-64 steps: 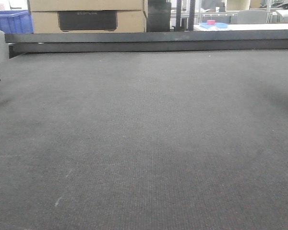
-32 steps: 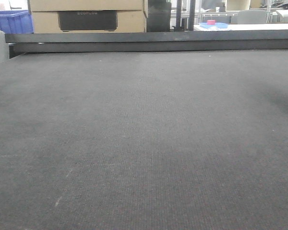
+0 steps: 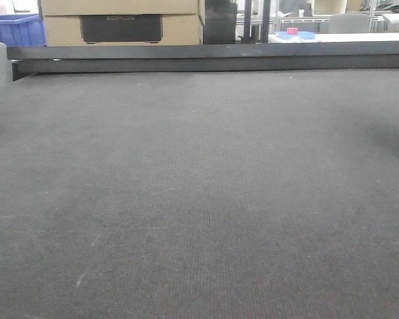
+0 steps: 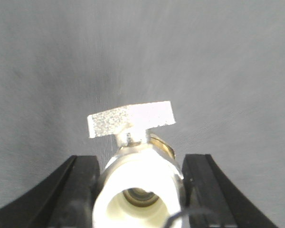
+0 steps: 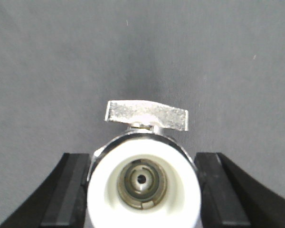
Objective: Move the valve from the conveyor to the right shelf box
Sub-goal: 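Lift both held valves up off the conveyor surface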
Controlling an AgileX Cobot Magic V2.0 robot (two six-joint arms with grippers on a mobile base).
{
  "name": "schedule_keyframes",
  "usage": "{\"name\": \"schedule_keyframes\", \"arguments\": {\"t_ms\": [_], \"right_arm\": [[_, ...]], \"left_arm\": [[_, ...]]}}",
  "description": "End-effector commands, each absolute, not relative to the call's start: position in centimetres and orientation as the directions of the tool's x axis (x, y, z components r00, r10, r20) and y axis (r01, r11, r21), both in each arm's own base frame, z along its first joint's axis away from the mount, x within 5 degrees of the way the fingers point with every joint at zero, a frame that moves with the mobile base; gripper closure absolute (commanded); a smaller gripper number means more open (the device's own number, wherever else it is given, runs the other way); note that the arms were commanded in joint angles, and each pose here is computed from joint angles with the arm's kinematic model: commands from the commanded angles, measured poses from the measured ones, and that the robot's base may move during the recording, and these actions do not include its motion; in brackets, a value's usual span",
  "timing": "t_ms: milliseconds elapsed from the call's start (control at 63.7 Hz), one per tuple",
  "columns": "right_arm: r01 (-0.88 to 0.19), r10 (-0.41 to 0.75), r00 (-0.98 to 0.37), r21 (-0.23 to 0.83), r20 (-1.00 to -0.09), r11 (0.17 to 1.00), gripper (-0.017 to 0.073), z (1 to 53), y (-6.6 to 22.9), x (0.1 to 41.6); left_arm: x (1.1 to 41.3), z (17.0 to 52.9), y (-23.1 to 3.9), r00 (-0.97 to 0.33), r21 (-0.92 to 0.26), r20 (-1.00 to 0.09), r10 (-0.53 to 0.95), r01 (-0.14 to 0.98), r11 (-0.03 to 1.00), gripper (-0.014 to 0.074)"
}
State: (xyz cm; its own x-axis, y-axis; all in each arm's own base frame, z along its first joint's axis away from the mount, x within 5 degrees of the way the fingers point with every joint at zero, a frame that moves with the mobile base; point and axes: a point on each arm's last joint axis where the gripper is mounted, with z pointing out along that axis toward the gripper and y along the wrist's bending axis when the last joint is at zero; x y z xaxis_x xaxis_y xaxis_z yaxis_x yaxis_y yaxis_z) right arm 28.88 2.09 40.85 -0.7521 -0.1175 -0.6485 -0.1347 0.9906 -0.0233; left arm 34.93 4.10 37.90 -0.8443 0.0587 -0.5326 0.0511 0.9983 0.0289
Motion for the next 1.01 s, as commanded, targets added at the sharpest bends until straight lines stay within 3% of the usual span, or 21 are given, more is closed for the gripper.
{"name": "schedule_keyframes", "arguments": {"t_ms": [0,314,989], "right_arm": [[-0.140,-0.116,-0.678,-0.028,-0.726,0.990,0.0713,43.1,2.1,28.0],[-0.147,-0.091,-0.602,-0.002,-0.793,0.989,0.0713,45.4,2.4,27.1],[-0.148,-0.087,-0.586,0.001,-0.806,0.989,0.0713,45.6,2.4,27.2]], "left_arm": [[32.4,41.6,3.4,-0.772,0.018,-0.634,0.046,0.045,0.999,0.0704],[27.1,46.8,2.6,-0.647,0.011,-0.762,0.029,0.031,0.999,0.0704],[26.9,47.3,2.6,-0.612,0.017,-0.790,0.029,0.026,1.000,0.0704]]}}
